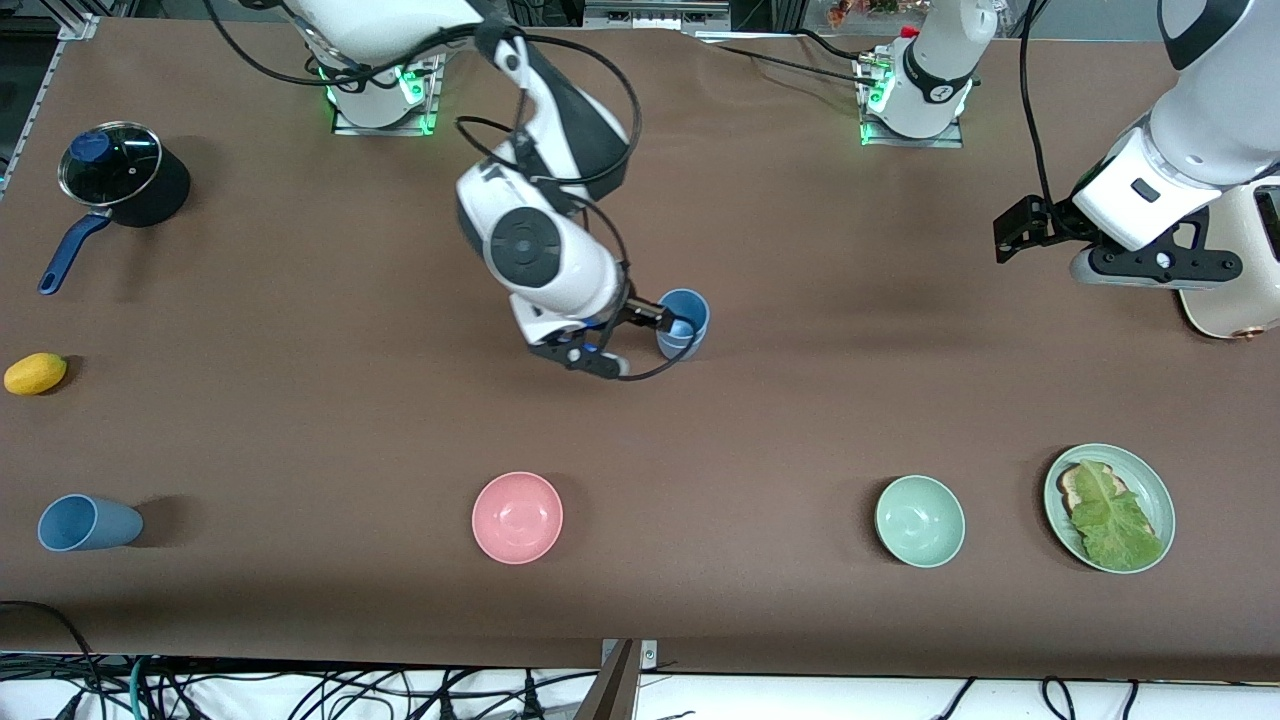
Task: Stack blue cups with both arms
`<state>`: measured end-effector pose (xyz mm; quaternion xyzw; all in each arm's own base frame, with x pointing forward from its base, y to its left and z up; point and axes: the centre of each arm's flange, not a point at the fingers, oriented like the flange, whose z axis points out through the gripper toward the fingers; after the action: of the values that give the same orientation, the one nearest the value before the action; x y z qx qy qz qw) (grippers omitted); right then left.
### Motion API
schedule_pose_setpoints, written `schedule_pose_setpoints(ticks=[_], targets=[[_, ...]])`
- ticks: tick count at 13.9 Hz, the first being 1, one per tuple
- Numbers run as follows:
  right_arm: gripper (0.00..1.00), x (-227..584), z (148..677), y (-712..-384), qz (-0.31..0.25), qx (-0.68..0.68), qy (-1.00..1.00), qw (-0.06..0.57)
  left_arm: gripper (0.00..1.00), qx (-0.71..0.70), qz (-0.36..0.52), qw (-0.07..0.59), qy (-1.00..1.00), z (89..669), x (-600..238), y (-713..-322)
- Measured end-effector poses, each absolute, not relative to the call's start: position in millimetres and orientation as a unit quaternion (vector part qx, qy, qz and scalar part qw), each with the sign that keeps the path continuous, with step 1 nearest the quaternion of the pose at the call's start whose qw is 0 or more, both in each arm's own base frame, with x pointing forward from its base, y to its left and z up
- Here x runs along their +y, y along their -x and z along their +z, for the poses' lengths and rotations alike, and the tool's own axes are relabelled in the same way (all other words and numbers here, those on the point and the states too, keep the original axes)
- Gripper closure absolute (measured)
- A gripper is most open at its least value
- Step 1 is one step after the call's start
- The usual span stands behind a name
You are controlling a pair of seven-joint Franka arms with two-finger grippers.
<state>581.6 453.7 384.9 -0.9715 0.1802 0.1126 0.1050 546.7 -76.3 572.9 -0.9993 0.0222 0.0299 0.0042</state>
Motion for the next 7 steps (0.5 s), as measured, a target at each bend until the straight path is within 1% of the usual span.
schedule_pose_setpoints(ticks=[1,2,4,7], targets=[[0.0,433.5,400.8,-591.0,0.111,0.178,0.972,0.105,0.0,0.022,0.03,0.004,0.999,572.9,-76.3,-546.6],[0.0,408.5,416.5,-599.5,0.112,0.164,0.975,0.099,0.0,0.022,0.03,0.004,0.999,572.9,-76.3,-546.6],[0.0,344.6,438.9,-613.3,0.133,0.125,0.981,0.07,0.0,0.023,0.03,0.004,0.999,572.9,-76.5,-546.6],[0.0,245.6,450.2,-634.6,0.16,0.103,0.981,0.033,0.0,0.026,0.031,0.004,0.999,573.1,-80.2,-545.8]])
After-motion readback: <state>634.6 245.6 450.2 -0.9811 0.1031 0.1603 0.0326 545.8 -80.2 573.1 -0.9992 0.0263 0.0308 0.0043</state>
